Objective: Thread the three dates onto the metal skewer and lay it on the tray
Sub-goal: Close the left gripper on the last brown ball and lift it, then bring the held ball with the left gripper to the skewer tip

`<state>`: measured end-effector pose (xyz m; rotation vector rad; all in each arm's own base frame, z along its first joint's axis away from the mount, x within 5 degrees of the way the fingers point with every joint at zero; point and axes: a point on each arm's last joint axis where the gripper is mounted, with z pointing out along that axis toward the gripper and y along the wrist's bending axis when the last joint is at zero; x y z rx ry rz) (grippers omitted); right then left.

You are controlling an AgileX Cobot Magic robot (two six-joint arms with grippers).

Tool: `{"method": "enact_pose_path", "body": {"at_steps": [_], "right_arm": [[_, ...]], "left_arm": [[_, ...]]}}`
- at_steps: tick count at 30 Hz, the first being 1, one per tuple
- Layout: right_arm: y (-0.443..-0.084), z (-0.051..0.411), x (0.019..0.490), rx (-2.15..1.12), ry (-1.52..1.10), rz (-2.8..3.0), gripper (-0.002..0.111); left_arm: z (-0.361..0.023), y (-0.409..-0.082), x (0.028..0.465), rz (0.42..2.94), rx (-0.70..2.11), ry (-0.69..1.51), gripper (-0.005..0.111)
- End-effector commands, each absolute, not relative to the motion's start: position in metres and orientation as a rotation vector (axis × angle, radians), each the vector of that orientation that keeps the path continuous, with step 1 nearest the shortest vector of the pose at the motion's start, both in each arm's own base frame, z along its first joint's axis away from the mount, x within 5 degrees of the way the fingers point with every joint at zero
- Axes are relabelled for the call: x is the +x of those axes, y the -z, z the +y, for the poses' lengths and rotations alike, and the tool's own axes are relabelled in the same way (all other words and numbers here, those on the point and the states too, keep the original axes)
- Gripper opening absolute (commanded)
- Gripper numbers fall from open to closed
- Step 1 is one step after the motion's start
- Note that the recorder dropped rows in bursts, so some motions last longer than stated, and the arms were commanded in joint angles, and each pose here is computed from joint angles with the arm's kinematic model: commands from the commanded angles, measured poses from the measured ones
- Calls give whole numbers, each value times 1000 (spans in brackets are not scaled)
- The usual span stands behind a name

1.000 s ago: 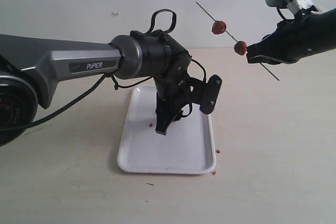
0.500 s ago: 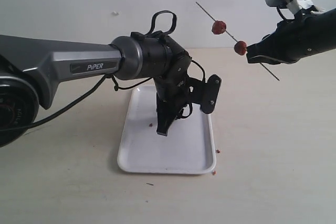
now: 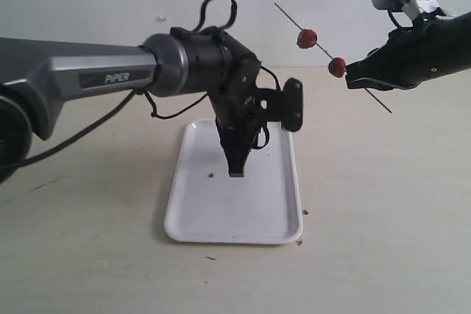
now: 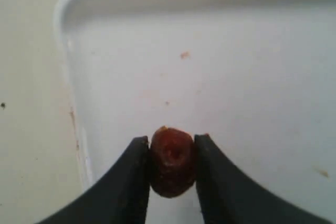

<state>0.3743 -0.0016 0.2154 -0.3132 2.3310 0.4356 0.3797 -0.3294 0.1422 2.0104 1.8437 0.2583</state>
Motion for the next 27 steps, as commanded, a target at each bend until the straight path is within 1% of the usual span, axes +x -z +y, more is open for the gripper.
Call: {"method": "enact_pose_path", "body": {"at_steps": [1,5,8,14,16,20,24,27], "right_arm": [[-219,-4,373,-336,-416,2325,0],[-218,-2,372,-355,-441,2332,0],[-218,-1,370,-381,-462,2342,0],[-217,3,367,-406,-517,2355,0],[-215,6,365,-431,-570,2370,0],[-208,8,365,-441,-617,2390,0],[-206,9,367,-405,-653,2376,0],[-206,10,368,-400,-667,2364,0]], "left_arm": [[-313,-176,390,2008,1736,-9,29],[-293,-205,403,2118,1454,267,29],[-275,-227,416,2179,1139,569,29],[-249,-254,440,2161,550,1140,29],[-244,-260,447,2120,399,1273,29],[-242,-266,455,2044,185,1434,29],[-240,-268,462,2007,68,1436,29],[-238,-268,464,2003,34,1417,29]]}}
